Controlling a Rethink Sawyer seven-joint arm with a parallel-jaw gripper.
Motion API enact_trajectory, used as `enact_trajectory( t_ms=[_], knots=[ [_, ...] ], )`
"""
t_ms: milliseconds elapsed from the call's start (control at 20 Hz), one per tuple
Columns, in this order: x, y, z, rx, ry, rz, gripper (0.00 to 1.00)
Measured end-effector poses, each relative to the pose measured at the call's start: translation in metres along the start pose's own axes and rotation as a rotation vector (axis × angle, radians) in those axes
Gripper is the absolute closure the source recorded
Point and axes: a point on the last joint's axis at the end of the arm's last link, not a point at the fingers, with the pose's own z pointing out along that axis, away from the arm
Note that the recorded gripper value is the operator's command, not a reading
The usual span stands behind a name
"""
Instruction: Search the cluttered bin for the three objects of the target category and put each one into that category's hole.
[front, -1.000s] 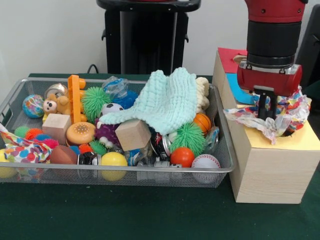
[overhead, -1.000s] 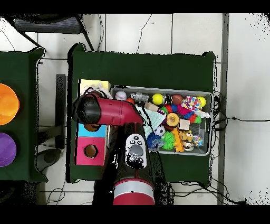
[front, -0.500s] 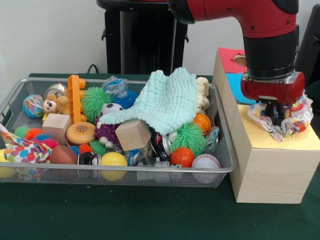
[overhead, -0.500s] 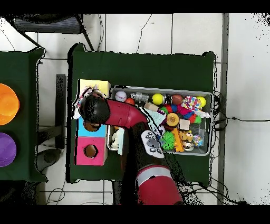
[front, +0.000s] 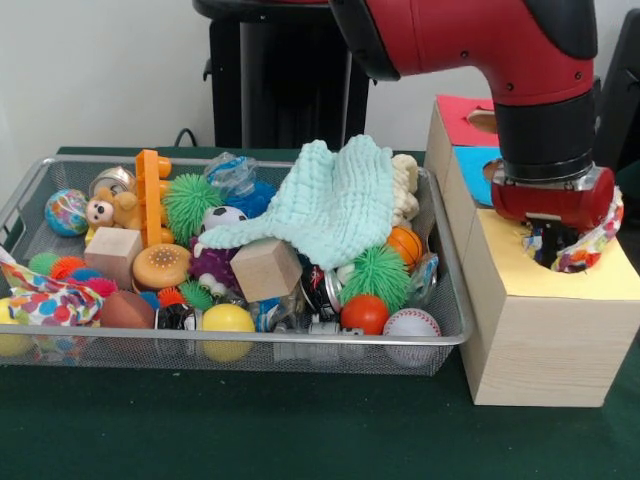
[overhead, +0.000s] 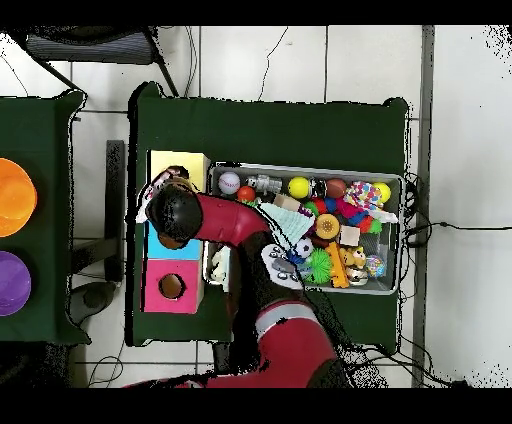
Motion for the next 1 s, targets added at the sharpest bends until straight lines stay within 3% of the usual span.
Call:
enact_trajectory(
  t_ms=[100,200,250,350,550,750,1000],
  knots=[
    [0.005,0.005,0.002,0.052,-0.056,-0.063,1.0],
    [0.008,0.008,0.002,0.079,-0.081,-0.099,1.0],
    [0.013,0.012,0.0,0.124,-0.113,-0.154,1.0],
    [0.016,0.015,-0.002,0.154,-0.131,-0.189,1.0],
    [0.025,0.022,-0.014,0.25,-0.177,-0.287,1.0],
    [0.025,0.025,-0.03,0.302,-0.201,-0.317,1.0],
    [0.02,0.027,-0.055,0.335,-0.199,-0.309,1.0]
  ],
)
